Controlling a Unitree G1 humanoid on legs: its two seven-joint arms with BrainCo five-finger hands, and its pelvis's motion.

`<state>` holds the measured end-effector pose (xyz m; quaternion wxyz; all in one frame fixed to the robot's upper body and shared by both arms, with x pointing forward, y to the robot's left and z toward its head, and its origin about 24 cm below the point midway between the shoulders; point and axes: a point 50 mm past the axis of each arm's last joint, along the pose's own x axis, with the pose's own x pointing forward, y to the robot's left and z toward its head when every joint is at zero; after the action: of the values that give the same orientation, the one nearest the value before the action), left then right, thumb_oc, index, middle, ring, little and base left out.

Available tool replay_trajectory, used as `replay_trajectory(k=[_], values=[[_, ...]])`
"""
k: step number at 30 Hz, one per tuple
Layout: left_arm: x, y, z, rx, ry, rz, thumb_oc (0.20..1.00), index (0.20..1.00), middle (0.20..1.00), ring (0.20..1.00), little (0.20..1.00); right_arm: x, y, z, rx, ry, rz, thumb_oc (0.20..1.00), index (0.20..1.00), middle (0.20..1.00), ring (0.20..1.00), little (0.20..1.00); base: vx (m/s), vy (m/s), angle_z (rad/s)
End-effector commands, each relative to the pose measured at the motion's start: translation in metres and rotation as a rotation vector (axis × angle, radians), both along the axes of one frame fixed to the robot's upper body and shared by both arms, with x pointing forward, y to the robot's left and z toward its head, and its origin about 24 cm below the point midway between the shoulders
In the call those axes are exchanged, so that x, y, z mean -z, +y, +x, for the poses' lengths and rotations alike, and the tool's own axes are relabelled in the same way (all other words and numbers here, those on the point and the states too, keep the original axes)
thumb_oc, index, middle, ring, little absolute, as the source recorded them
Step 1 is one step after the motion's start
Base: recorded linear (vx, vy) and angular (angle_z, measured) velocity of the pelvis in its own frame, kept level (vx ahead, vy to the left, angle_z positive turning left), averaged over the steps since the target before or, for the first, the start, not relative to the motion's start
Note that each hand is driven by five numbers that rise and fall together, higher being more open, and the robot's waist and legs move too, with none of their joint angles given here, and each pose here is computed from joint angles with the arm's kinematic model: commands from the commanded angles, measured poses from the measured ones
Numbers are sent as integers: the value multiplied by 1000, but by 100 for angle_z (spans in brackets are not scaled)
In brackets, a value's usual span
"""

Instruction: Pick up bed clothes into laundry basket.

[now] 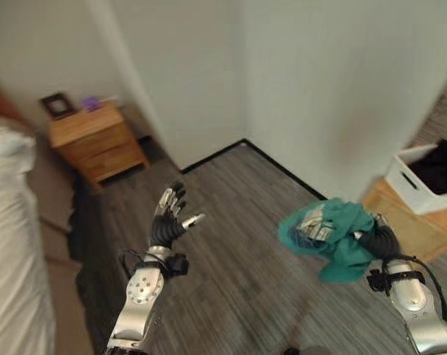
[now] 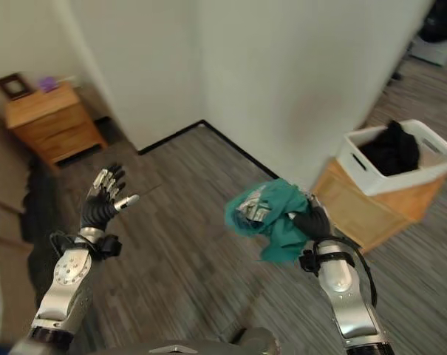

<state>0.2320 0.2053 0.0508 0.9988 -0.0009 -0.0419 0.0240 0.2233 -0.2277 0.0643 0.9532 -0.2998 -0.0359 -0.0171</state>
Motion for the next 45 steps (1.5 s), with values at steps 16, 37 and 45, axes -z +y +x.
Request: replay_trajectory(k=[16, 37, 45], values=[[-26, -52, 21, 134, -150, -57, 1000, 1000, 1000, 1000, 1000, -58, 4, 20, -21, -317, -263, 200, 200, 200, 200, 200, 290, 75, -120], [-24, -44, 18, 227, -93, 38, 1000, 1000, 1000, 1000, 1000, -75, -58, 48, 276, -270, -508, 200, 200, 200, 200, 200, 244, 28, -37], [-14, -40, 12, 187, -55, -54, 1000, 1000, 1000, 1000, 1000, -100, -40, 69, 205, -343, -562, 200, 200, 200, 200, 200, 222, -263, -63]])
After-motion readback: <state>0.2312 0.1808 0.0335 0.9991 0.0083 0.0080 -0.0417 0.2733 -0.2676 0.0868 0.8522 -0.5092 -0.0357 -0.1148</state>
